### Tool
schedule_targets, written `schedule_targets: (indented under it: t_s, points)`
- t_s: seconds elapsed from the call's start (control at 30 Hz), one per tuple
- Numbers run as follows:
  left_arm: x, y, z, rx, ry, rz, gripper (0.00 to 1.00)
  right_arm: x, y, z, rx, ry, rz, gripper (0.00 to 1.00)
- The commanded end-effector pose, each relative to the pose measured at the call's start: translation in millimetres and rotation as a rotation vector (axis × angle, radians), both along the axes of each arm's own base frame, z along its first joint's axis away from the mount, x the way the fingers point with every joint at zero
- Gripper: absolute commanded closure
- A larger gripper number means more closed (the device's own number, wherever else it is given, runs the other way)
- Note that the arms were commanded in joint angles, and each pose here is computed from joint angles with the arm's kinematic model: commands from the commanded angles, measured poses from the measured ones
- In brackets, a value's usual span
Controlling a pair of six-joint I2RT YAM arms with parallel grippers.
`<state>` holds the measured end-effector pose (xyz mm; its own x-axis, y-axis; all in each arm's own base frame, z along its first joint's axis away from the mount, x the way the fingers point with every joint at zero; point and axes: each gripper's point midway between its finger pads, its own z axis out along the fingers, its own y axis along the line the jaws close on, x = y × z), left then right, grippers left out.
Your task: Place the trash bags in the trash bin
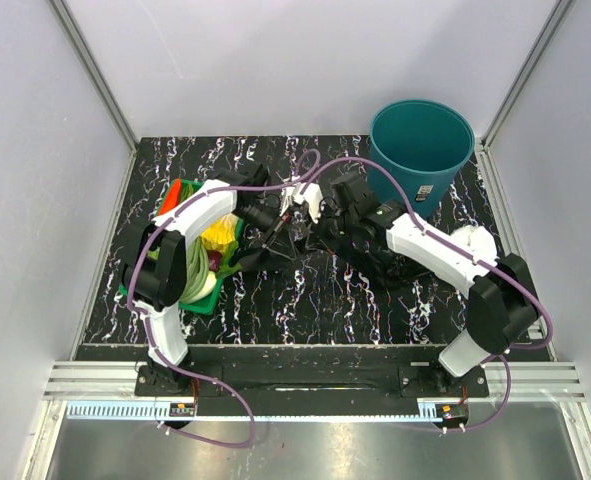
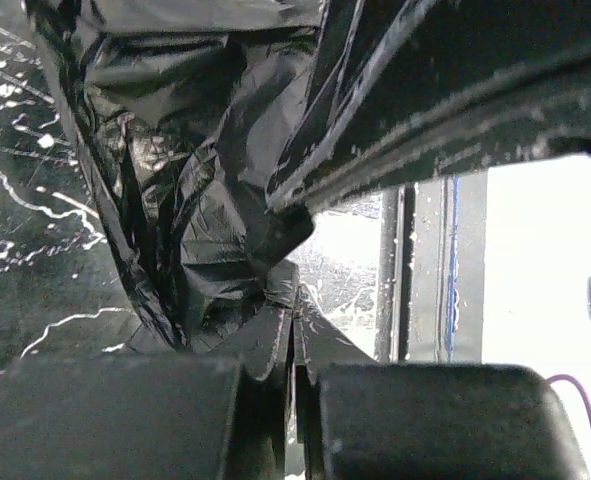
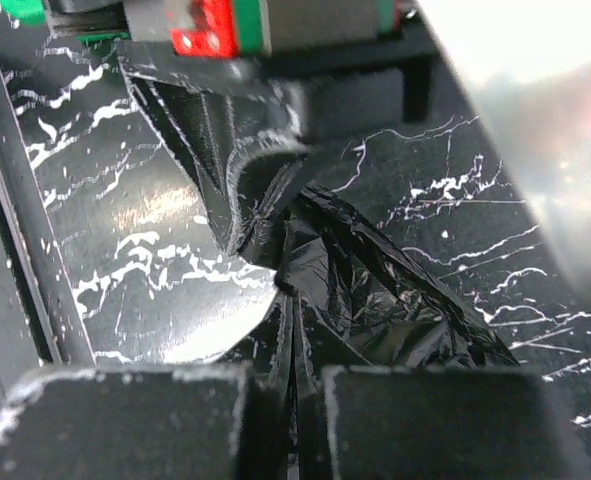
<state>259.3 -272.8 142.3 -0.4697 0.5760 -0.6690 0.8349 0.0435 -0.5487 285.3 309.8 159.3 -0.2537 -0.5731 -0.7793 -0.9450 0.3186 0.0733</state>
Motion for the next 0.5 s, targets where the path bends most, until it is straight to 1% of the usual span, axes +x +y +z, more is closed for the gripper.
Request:
schedule_targets:
  t_s: [0.0, 0.1, 0.2, 0.47]
  points:
    - [13.0, -4.1, 40.9, -0.16, -0.081, 0.032, 1.0, 10.9, -20.7, -29.3, -0.016, 0.147, -0.21, 1.0]
    - [12.8, -1.5, 44.3, -0.175, -0.081, 0.044, 1.0, 31.5, -40.6, -43.2, 0.002, 0.22, -0.331, 1.0]
    - [11.7, 0.3, 48.1, -0.194, -0.086, 0.054, 1.0, 44.6, -58.0, -57.0, -0.013, 0.247, -0.413, 1.0]
    - [8.0, 2.5, 59.5, -0.212, -0.16, 0.052, 1.0, 51.1, -55.7, -74.3, -0.006, 0.339, -0.451, 1.0]
